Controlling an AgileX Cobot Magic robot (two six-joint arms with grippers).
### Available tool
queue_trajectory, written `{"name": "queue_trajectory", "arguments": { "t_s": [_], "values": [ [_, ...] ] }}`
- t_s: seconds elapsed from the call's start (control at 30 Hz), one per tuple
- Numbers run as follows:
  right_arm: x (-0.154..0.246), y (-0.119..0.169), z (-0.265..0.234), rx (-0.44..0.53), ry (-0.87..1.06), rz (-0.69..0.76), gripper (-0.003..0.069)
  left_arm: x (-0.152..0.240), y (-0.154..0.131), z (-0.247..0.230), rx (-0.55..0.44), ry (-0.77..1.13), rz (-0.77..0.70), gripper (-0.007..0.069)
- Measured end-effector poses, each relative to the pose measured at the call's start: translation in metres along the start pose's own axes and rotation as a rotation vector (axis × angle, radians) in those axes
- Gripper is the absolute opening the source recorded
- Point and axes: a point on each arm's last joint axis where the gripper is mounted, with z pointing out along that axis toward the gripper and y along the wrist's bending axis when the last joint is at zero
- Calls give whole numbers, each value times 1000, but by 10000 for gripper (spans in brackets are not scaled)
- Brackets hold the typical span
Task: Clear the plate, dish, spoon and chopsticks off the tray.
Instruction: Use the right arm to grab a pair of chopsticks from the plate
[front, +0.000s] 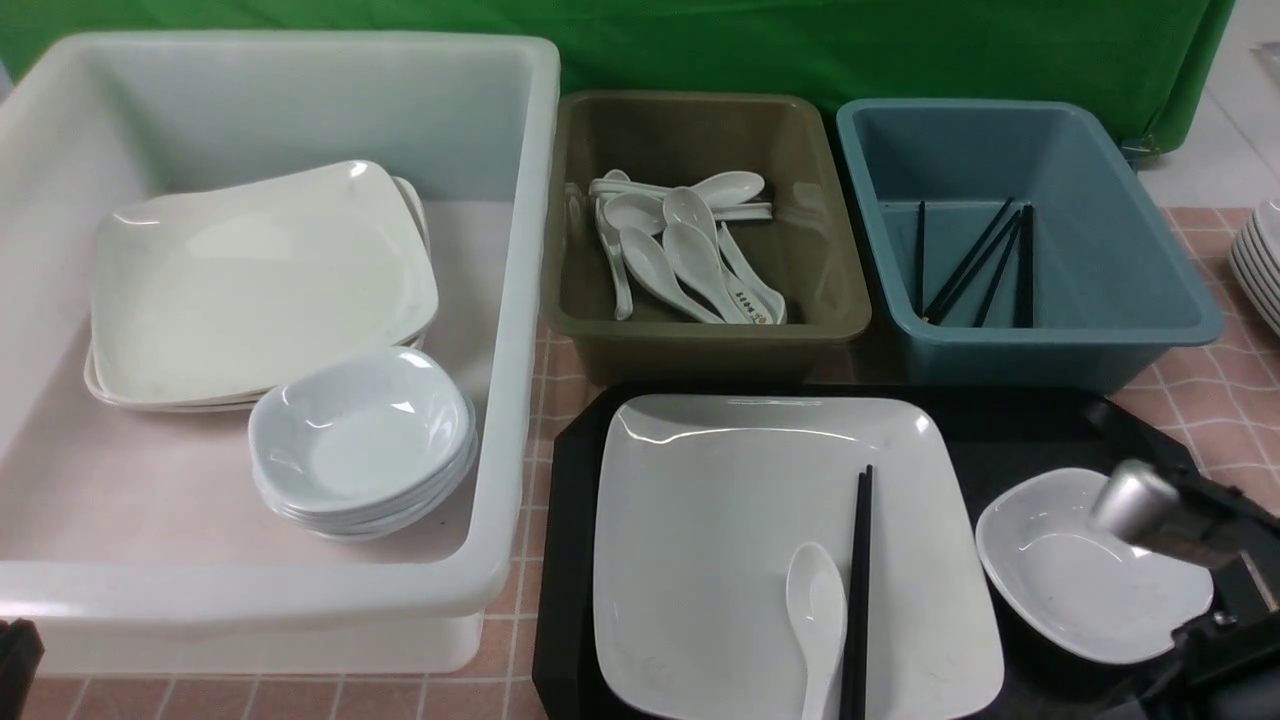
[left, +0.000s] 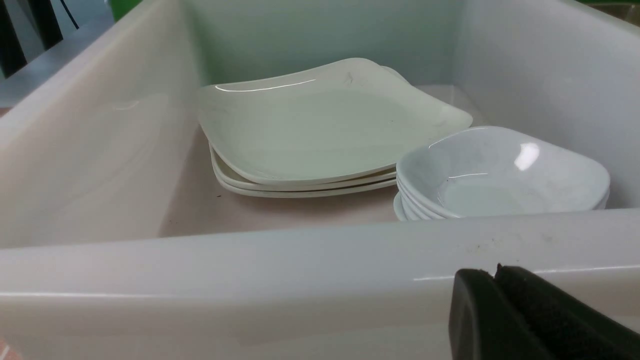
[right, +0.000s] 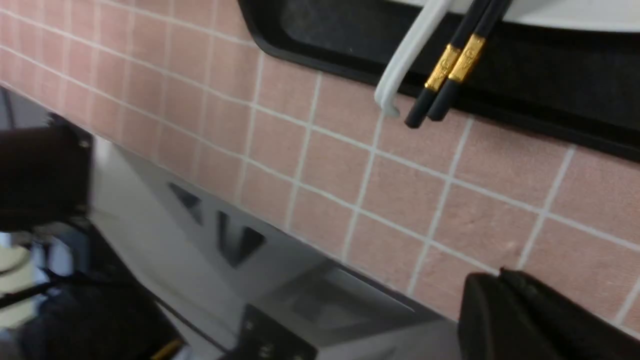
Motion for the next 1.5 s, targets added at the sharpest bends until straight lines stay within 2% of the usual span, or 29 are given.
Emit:
{"name": "queue_trajectory", "arguments": {
  "t_s": [0.03,0.07,0.1,0.17,0.23,0.4,0.5,0.9,1.33,1.5],
  "values": [
    [-2,2,2,16,5,6,86,0,0,0,0,0,0,21],
    [-7,8,9,79,14,-10,111,0,0,0,0,0,0,21],
    [-13,11,15,160,15,-21,141,0,0,0,0,0,0,21],
    [-23,19,25,262,6,-26,204,0,0,0,0,0,0,21],
    [-32,29,35,316,0,-21,284,0,0,0,0,0,0,21],
    [-58,47,61,353,12,-6,435,0,0,0,0,0,0,21],
    [-69,47,77,367,23,28,477,0,0,0,0,0,0,21],
    [-80,31,115,419,78,103,492,0,0,0,0,0,0,21],
    [-88,25,125,440,30,112,492,0,0,0,0,0,0,21],
    [-91,26,126,431,6,106,459,0,0,0,0,0,0,21]
  ]
}}
